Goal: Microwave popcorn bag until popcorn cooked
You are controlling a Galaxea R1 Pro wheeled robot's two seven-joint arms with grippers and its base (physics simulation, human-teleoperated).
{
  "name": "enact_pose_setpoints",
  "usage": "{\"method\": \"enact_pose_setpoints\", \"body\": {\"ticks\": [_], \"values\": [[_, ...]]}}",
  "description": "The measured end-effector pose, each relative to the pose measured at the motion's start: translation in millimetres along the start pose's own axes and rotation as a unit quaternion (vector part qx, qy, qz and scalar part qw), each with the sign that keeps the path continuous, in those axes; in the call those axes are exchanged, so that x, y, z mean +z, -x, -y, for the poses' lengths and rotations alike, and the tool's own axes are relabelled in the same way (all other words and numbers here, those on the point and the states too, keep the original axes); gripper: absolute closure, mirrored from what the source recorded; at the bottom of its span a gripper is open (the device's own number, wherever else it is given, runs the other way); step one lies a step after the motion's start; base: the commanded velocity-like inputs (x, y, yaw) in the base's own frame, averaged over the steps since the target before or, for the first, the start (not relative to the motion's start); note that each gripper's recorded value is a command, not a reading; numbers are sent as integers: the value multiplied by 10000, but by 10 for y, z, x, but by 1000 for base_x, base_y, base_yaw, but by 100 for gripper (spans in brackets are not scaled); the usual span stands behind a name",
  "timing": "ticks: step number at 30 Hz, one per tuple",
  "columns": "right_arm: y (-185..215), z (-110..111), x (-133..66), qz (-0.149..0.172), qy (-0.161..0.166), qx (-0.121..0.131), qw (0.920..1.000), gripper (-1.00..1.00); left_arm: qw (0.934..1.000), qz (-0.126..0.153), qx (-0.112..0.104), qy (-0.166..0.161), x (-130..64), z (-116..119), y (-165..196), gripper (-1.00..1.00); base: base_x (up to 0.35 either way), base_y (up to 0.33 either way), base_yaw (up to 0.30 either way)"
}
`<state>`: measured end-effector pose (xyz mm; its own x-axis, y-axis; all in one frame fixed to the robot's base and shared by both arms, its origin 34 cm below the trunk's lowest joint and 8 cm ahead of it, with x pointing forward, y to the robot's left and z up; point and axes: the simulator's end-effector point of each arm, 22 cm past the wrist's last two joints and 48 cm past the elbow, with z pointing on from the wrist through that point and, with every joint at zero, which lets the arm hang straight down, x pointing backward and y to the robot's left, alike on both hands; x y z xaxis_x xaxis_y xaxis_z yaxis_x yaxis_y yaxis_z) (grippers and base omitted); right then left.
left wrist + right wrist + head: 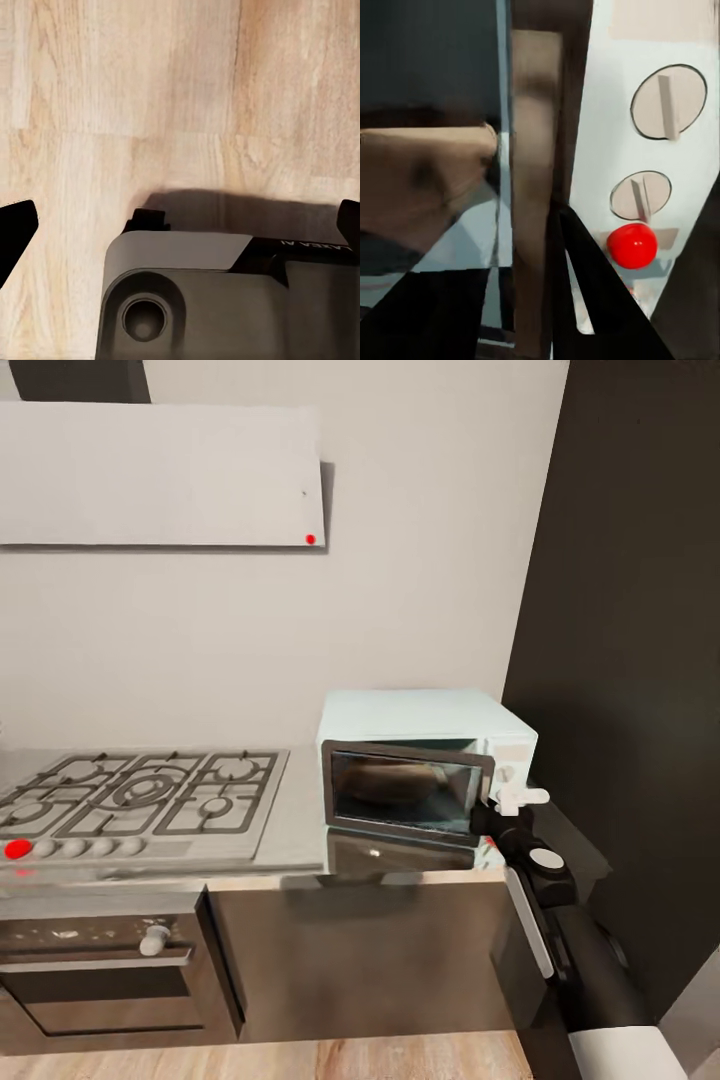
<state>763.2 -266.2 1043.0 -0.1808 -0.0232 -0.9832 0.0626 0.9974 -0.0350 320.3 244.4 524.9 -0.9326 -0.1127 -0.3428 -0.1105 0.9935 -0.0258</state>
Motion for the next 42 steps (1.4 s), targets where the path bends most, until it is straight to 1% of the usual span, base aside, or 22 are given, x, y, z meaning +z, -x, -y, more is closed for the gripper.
{"method": "enact_pose_setpoints", "body": {"ticks": [5,9,14,22,27,32,33,34,35,39,42], "values": [[0,41,-2,-4,-40,30,10000,100,10000,3,0,-1,-2,1,0,-100,-80,48,0],[1,40,-3,-3,-39,30,10000,100,10000,3,-1,-1,-2,0,0,-100,-16,4,0],[1,14,-2,-1,-17,6,10000,100,10000,2,1,-1,-1,1,0,-100,-169,44,0],[2,7,-5,-2,-6,-4,10000,100,10000,3,-1,-1,-2,0,0,-100,-26,2,0],[0,-119,-9,3,80,-120,9999,100,10000,0,0,-1,-1,0,0,-100,-209,0,0],[3,-136,-15,3,56,-164,9998,100,10000,2,0,-1,-2,0,0,-100,-19,0,0],[3,-136,-16,4,54,-164,9999,-100,10000,2,0,-1,-2,0,0,-100,-2,0,0],[-2,-197,-16,2,200,-108,9997,-100,10000,3,0,-1,-2,0,0,-100,0,0,0],[-3,-242,-18,2,276,-42,9996,-100,10000,2,1,-1,-2,1,0,-100,0,0,0],[2,-241,-19,9,271,-47,9996,-100,10000,2,0,-1,-2,0,0,-100,-4,0,0],[-1,-241,-16,4,272,-47,9996,-100,10000,0,0,-1,0,0,0,-100,-209,0,0]]}}
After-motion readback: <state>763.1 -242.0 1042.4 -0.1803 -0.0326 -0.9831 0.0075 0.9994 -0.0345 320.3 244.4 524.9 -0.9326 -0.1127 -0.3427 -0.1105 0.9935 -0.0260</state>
